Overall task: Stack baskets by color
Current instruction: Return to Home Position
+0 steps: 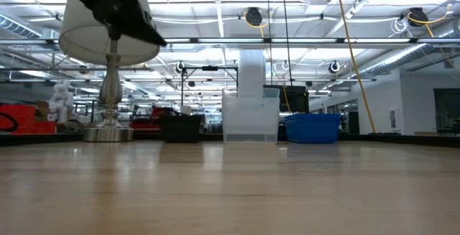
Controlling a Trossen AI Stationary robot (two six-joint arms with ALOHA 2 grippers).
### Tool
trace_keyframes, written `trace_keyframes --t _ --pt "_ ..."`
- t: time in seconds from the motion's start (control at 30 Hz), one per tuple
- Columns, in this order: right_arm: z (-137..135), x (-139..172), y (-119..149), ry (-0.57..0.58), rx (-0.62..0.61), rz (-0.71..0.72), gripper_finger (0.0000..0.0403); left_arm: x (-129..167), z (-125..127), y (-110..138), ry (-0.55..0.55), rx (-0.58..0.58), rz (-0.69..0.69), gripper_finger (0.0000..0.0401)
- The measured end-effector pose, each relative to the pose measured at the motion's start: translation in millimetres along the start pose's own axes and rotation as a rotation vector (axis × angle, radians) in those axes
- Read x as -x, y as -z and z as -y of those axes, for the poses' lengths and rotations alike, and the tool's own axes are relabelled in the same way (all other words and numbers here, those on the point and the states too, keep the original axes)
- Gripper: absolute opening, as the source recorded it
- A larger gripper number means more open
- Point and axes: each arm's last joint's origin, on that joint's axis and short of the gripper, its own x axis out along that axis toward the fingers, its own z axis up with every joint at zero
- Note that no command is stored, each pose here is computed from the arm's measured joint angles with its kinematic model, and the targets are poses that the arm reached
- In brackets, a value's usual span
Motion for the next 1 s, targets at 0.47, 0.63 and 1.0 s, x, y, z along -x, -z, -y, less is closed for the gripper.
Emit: trace_keyframes --t 0.47,0.63,1.0 --pt "11 25 36 -0.052 -0.031 0.206 0.0008 32 4 49 -0.070 0.104 0.375 0.0003" --pt "13 30 55 -0.038 -0.055 0.235 0.0002 31 7 57 -0.067 0.112 0.437 0.0010" --pt "-4 22 92 -0.055 -0.138 0.192 0.0001 29 19 75 0.065 0.151 0.502 0.0004"
